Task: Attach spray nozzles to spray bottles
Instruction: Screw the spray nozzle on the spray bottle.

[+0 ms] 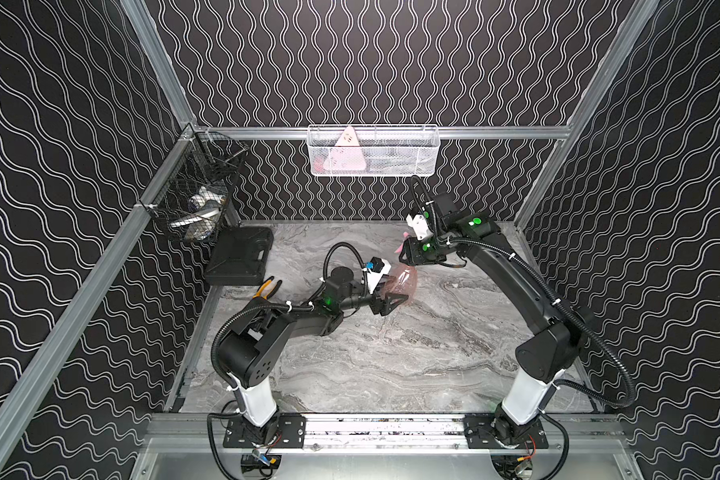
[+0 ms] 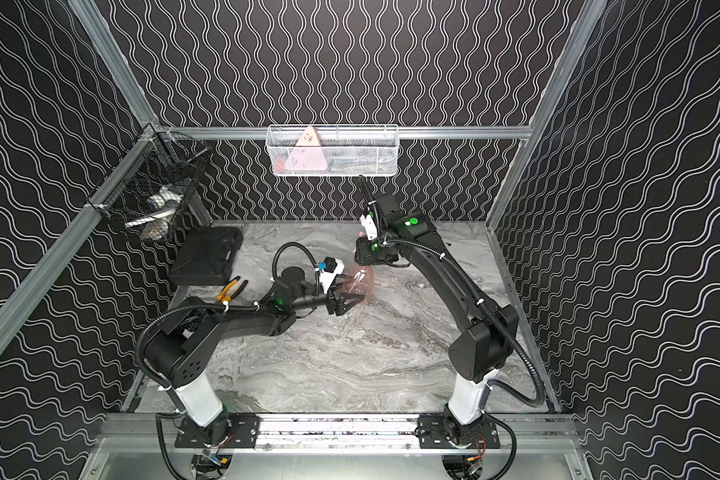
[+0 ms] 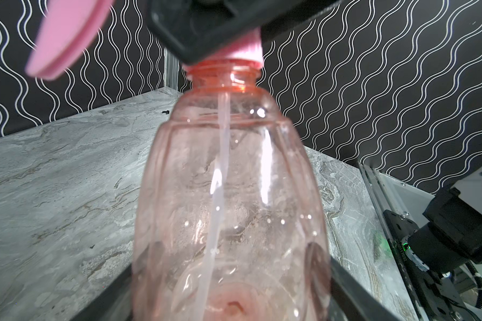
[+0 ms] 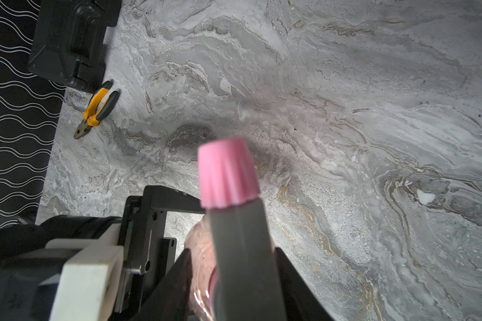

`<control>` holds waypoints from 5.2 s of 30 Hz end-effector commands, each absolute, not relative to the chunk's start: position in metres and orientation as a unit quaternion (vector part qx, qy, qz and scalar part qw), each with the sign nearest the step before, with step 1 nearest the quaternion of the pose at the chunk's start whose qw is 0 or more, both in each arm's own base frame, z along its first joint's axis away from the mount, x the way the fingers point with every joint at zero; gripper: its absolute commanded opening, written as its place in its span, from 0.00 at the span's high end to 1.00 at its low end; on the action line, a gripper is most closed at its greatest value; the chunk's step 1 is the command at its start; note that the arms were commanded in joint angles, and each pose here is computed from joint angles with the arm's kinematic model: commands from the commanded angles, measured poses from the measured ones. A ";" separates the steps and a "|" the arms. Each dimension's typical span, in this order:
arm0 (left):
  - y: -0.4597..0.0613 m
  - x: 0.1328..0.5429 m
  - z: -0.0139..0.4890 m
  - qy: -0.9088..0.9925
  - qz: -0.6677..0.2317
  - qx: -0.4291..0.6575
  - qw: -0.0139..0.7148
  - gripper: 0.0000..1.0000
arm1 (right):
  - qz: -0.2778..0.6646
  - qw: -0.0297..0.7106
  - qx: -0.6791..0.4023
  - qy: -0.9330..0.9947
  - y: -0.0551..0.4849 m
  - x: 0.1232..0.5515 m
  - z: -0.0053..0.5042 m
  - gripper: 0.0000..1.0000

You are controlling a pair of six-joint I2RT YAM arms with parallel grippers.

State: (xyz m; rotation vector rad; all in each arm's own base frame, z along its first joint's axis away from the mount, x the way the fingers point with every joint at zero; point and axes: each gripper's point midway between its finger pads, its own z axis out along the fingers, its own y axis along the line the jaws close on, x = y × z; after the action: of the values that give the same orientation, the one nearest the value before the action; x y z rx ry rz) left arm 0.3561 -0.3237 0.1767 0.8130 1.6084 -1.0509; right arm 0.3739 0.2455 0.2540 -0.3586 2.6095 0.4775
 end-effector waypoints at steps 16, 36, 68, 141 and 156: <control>-0.325 0.372 0.182 0.677 -0.404 0.326 0.521 0.75 | 0.128 0.231 0.024 0.964 0.232 0.380 0.245 1.00; -0.326 0.371 0.179 0.684 -0.333 0.317 0.566 0.74 | 0.045 0.244 0.374 0.894 0.222 0.350 0.254 1.00; -0.330 0.353 0.190 0.639 -0.477 0.338 0.500 0.75 | 0.184 0.254 -0.155 0.937 0.248 0.369 0.279 0.49; -0.332 0.355 0.175 0.671 -0.372 0.371 0.523 0.80 | 0.041 0.230 0.148 0.961 0.247 0.358 0.252 0.32; -0.344 0.326 0.171 0.654 -0.455 0.468 0.383 0.81 | 0.079 0.435 -0.229 0.867 0.207 0.367 0.354 0.01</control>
State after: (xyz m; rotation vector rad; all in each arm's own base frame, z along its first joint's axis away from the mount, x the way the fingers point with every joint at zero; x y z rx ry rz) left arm 0.3425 -0.3428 0.1810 1.0848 1.6354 -1.0908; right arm 0.3419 0.1822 0.3185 -0.4048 2.3838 0.0222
